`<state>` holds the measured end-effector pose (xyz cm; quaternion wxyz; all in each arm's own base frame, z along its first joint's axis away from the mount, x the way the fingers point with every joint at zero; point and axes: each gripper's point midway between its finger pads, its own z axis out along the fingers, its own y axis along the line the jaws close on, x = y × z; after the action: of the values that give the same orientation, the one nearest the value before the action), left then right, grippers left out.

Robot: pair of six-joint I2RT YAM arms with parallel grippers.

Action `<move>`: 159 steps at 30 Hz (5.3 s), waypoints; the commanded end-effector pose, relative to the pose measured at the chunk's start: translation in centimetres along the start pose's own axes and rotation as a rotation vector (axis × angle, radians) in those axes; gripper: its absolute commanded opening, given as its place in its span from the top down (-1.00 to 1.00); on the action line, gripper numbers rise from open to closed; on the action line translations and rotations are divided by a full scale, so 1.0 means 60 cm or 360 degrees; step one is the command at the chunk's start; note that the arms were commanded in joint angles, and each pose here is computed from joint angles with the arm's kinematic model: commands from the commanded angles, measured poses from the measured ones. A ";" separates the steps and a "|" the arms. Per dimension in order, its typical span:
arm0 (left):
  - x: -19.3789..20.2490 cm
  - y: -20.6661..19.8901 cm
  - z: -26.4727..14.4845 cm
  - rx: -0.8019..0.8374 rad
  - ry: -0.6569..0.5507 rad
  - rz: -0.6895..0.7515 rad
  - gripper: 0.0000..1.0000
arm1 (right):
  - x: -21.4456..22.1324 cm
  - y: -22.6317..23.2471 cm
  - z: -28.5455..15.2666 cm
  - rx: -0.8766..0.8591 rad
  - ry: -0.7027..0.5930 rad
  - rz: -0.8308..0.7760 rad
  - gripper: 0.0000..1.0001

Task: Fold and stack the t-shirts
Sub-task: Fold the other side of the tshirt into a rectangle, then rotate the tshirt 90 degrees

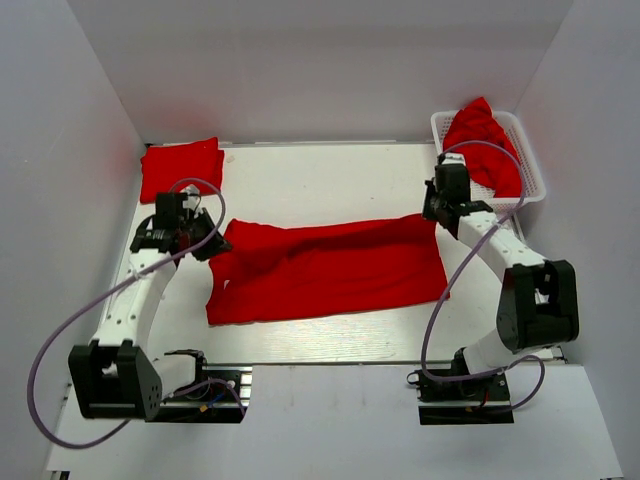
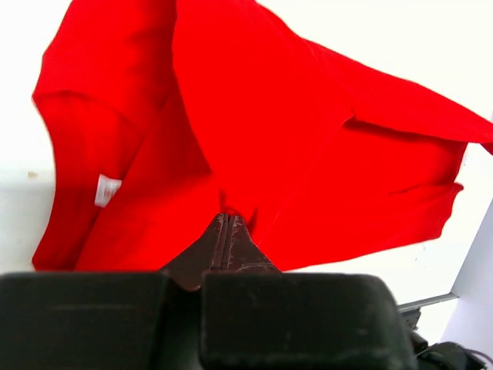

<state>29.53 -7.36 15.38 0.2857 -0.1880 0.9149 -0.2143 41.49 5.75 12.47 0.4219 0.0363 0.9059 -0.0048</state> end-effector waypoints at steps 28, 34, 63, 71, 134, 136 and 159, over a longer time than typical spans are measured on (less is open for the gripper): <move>0.181 0.084 -0.029 -0.0029 0.0128 -0.0138 1.00 | 0.058 -0.007 -0.053 -0.0068 -0.0007 0.0098 1.00; 0.200 0.072 -0.044 0.0039 0.0151 -0.0115 1.00 | 0.065 -0.010 -0.045 -0.0044 0.0013 0.0127 1.00; 0.145 0.098 -0.043 -0.0273 0.0097 -0.0183 -0.63 | 0.156 -0.060 -0.043 0.0254 0.0168 0.0314 0.08; 0.071 0.062 -0.010 -0.0203 0.0027 -0.0123 -1.00 | 0.121 -0.080 -0.092 0.0335 0.0081 0.0386 -0.81; -0.325 -0.178 0.375 0.0437 -0.0084 0.0555 -1.00 | 0.124 0.113 -0.081 -0.0810 0.0222 -0.0213 -0.81; -0.332 -0.194 0.328 0.0397 -0.0158 0.0593 -1.00 | 0.138 0.135 -0.092 -0.0928 0.0246 -0.0251 -0.81; -0.143 -0.091 0.514 0.0131 0.0246 0.0444 -1.00 | 0.322 0.202 -0.060 -0.1051 0.0688 -0.0390 -0.81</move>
<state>55.36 -15.40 3.83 0.2892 -0.0272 0.9325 -0.2147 30.59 18.18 2.95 0.2614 -0.1872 0.9189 0.2288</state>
